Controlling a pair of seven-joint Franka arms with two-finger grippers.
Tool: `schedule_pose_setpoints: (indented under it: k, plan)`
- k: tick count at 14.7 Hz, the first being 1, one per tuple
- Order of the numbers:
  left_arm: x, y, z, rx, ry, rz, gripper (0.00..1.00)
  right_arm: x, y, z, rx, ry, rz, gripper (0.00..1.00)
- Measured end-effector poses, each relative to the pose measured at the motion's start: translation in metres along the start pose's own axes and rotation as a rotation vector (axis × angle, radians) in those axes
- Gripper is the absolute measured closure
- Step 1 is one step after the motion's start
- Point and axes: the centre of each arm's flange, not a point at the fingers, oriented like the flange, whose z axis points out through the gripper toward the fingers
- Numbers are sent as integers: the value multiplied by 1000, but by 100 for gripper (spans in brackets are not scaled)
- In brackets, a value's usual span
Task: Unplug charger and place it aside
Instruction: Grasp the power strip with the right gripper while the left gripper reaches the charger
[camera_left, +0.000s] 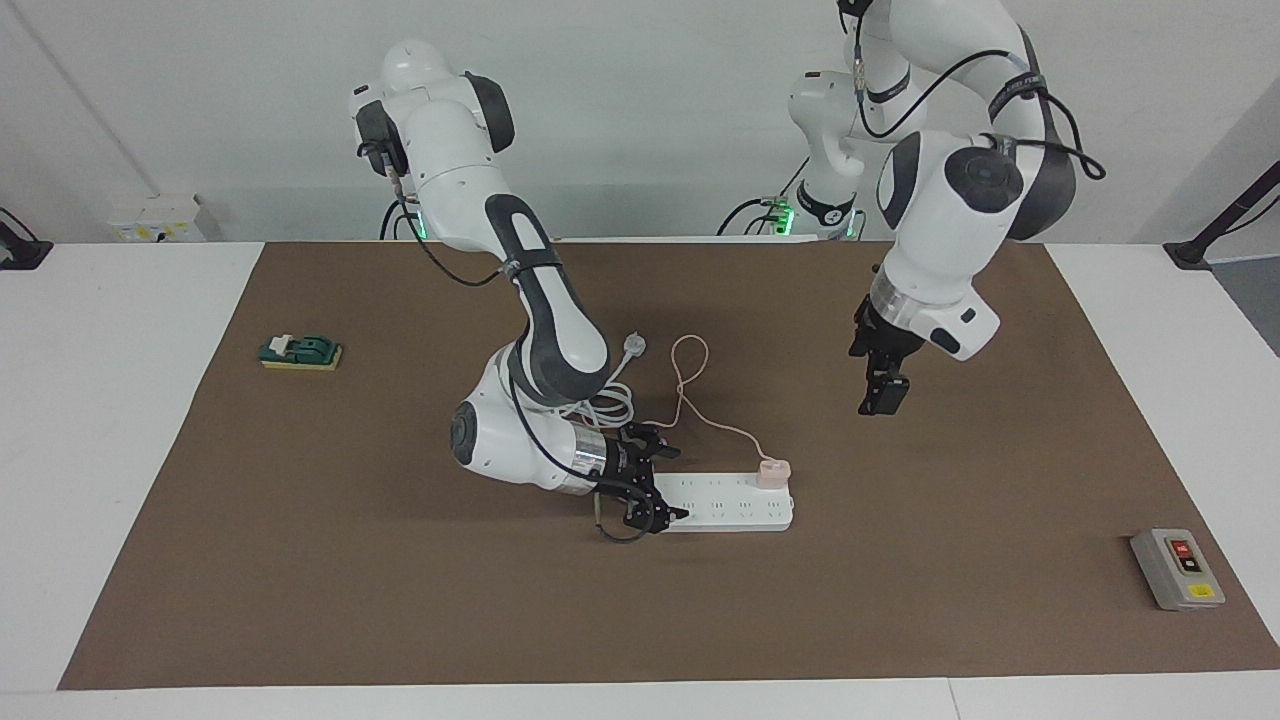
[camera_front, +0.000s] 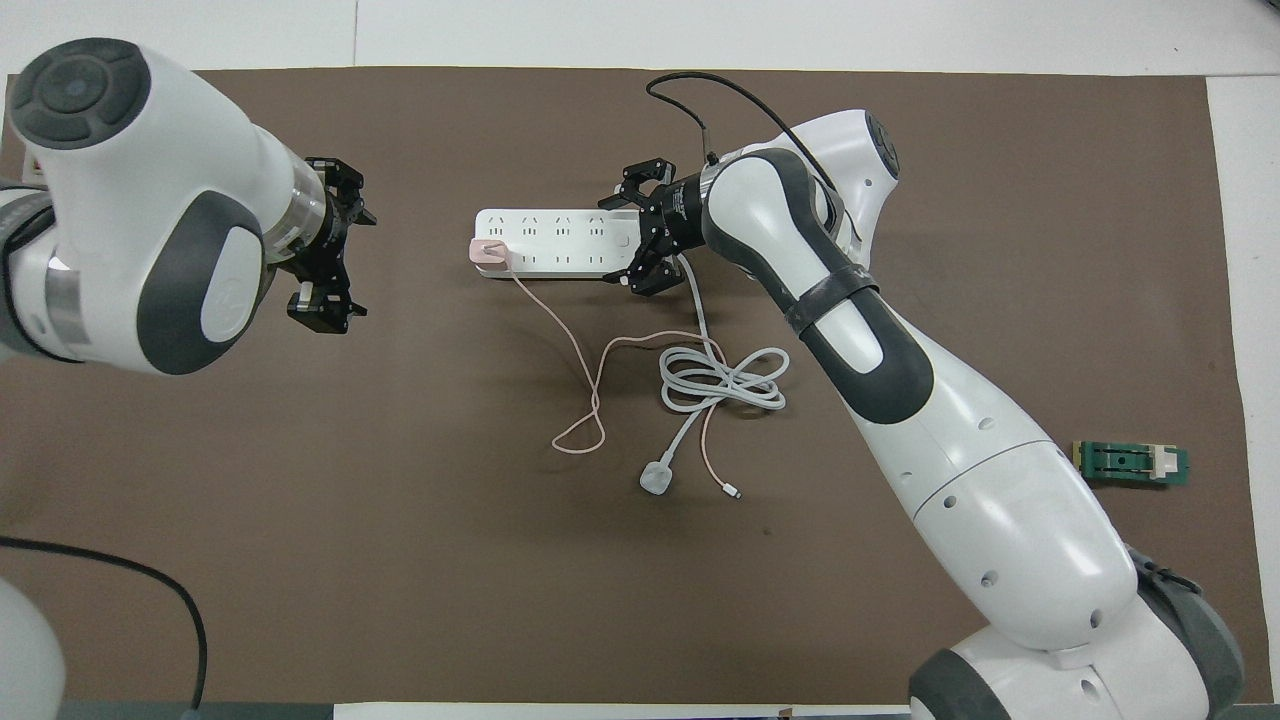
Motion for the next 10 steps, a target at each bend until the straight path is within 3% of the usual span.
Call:
schedule_pose_setpoints:
  k: [4, 10]
  plan:
    - [-47, 49, 47, 8, 21, -67, 0, 8, -6, 4, 10, 15, -22, 0]
    - [-81, 52, 68, 4, 0, -46, 0, 11, -13, 7, 28, 30, -41, 0]
